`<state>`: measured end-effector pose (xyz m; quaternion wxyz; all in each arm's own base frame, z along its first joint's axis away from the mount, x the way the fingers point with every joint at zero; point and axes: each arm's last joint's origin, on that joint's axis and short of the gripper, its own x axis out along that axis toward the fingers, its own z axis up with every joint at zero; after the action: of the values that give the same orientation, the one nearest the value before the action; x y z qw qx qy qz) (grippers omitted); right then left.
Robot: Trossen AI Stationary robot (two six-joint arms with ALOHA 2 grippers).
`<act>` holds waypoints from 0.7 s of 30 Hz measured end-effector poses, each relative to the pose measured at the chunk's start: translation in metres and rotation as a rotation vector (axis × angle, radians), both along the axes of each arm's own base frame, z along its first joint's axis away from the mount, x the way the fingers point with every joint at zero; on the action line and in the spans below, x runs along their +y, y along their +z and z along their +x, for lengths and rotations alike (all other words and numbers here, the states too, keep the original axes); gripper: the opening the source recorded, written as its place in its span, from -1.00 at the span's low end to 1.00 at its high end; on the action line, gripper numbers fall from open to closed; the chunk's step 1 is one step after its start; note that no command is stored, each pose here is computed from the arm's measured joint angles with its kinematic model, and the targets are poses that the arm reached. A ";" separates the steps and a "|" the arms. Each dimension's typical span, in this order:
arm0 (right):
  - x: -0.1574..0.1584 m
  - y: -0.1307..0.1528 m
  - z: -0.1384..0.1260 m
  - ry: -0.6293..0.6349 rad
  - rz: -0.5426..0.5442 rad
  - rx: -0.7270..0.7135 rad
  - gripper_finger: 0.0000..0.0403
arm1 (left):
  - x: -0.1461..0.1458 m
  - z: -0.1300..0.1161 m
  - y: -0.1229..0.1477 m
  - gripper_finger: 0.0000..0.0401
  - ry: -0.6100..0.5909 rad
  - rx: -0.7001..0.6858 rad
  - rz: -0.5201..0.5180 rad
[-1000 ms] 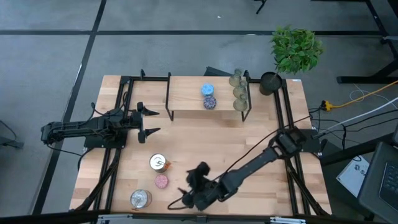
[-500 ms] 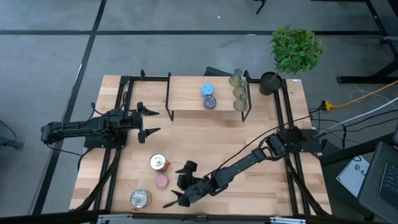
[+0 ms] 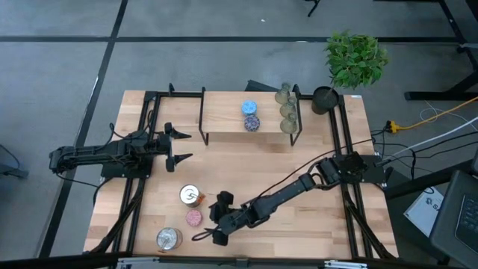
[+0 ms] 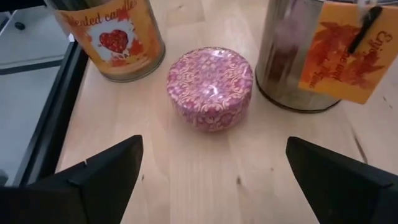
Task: Pick & Place candle stick holders
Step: Move the top silver scented candle to the center of the table
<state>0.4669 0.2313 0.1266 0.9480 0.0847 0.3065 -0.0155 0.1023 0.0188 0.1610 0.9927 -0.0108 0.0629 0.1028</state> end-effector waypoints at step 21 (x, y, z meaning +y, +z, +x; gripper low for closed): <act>0.004 0.019 -0.017 0.062 -0.023 0.116 0.98 | 0.000 0.000 0.000 0.81 0.000 0.000 0.000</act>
<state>0.4503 0.2349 0.1459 0.9295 0.0633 0.3633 0.0057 0.1023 0.0188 0.1609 0.9926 -0.0108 0.0629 0.1028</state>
